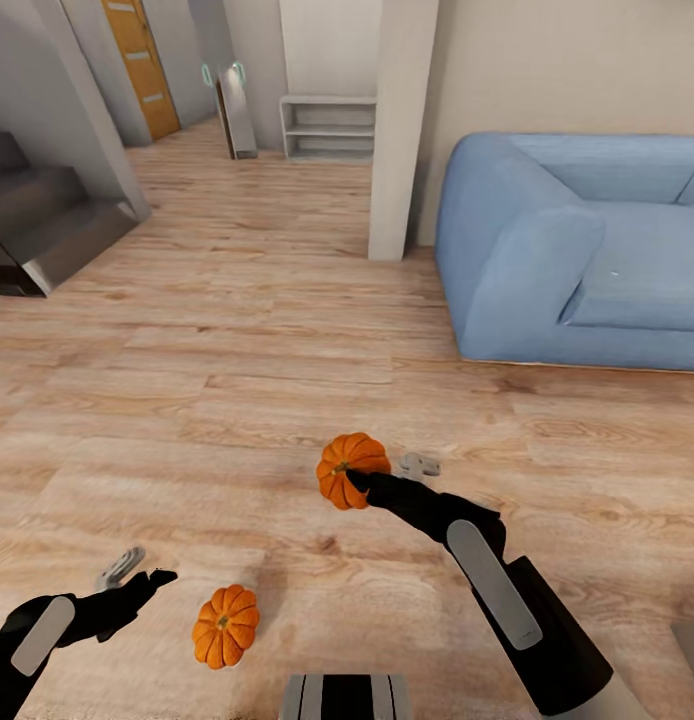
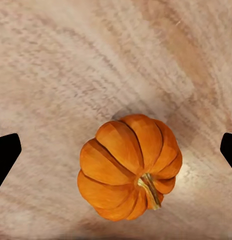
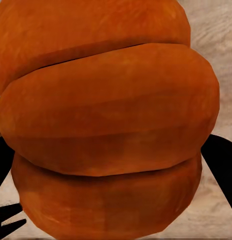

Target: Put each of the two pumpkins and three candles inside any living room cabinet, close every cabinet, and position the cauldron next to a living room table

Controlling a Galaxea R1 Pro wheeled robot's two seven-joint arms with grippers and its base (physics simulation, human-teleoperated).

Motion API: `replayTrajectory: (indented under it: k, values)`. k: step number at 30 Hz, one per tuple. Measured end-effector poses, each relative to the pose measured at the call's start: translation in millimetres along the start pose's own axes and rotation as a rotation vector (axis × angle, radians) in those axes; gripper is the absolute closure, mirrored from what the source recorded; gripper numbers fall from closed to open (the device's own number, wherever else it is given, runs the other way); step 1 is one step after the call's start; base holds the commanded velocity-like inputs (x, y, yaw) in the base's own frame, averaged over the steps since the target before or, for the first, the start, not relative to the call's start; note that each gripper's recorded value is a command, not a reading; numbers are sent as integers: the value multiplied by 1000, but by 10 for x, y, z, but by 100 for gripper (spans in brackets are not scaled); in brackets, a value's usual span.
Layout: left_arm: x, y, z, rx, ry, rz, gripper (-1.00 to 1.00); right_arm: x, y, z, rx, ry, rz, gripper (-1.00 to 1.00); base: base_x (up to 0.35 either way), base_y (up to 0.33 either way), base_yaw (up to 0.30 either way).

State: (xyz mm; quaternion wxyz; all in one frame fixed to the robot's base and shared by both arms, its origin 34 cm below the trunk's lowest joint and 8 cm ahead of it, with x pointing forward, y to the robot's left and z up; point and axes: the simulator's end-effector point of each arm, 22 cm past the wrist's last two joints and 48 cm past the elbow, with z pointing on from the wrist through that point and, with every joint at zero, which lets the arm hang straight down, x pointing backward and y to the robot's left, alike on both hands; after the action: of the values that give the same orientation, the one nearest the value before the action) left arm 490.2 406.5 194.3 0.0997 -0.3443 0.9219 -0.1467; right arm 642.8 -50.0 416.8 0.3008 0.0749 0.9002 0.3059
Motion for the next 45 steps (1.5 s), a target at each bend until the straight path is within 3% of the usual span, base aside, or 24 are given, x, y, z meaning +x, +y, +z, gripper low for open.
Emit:
replayTrajectory:
  k: [9,22,24,27,33,36,41,45]
  values:
    - [163,94,146,-26,40,21,-100,204,36,81,-36,65,29,100,0,0,0]
    - [305,277,297,-60,76,11,-100,772,-22,163,-64,280,37,100,0,0,0]
    - [328,306,320,-65,82,9,-100,895,40,146,-99,333,55,100,0,0,0]
    - [366,345,354,-72,91,7,-100,1008,248,106,-202,388,105,100,0,0,0]
    - [437,395,425,-83,108,10,-100,1033,531,50,-373,407,166,100,0,0,0]
    - [480,346,451,-70,120,30,-100,1034,567,43,-395,408,177,100,0,0,0]
    - [621,33,482,51,159,81,-100,1026,587,42,-403,405,179,100,0,0,0]
    - [671,-23,489,73,172,103,-100,1020,586,44,-403,403,180,100,0,0,0]
